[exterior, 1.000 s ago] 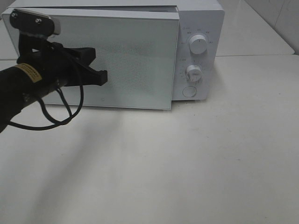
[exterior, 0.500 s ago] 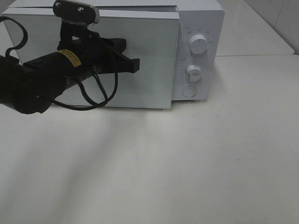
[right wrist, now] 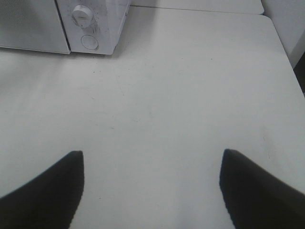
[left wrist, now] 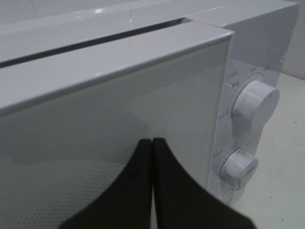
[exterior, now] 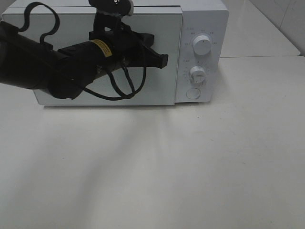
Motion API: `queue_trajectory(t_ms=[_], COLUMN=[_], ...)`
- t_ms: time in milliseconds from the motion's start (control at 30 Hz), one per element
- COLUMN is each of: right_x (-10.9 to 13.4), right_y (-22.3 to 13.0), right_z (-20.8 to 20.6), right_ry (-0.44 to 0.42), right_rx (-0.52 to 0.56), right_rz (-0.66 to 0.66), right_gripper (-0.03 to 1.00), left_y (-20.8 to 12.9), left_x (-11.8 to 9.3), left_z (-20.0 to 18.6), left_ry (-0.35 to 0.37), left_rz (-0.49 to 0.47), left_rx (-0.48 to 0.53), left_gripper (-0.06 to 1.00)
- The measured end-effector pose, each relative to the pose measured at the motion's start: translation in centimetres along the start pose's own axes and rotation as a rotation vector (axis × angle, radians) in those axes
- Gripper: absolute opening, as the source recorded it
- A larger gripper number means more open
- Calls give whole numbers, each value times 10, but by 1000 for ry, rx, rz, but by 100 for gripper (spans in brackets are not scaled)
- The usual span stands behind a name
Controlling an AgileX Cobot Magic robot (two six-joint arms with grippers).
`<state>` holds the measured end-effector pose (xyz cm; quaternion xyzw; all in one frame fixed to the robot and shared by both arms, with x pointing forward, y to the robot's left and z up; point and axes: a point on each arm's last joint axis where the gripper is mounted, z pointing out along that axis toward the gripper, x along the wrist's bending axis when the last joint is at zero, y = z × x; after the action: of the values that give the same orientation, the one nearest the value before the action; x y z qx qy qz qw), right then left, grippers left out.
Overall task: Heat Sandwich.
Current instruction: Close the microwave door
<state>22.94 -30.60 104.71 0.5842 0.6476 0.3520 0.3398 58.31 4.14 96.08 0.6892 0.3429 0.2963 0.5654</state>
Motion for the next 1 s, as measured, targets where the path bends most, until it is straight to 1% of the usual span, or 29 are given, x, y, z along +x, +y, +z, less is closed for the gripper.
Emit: queue_trajectory(t_ms=[67,267,633,833,900,933,1000], right_x=[0,0,0,0,0,0,0], right_y=[0,0,0,0,0,0,0], right_z=[0,0,0,0,0,0,0], right_ry=[0,0,0,0,0,0,0], right_rx=[0,0,0,0,0,0,0], right_rz=[0,1,1,1,1,1,1], right_gripper=[76,76,76,76,76,76,76], left_y=[3,5,6,15,19,21,20], left_x=[0,-5,-8,-4,-1,1,1], left_z=[7,15,15,0,-8,-16,-21], left_ry=[13,8,4,32,44,48,47], left_rz=[-7,9,10,1,-9,-16,-16], left_rx=[-9,1,5,22,20,33,44], left_gripper=[0,0,0,0,0,0,0])
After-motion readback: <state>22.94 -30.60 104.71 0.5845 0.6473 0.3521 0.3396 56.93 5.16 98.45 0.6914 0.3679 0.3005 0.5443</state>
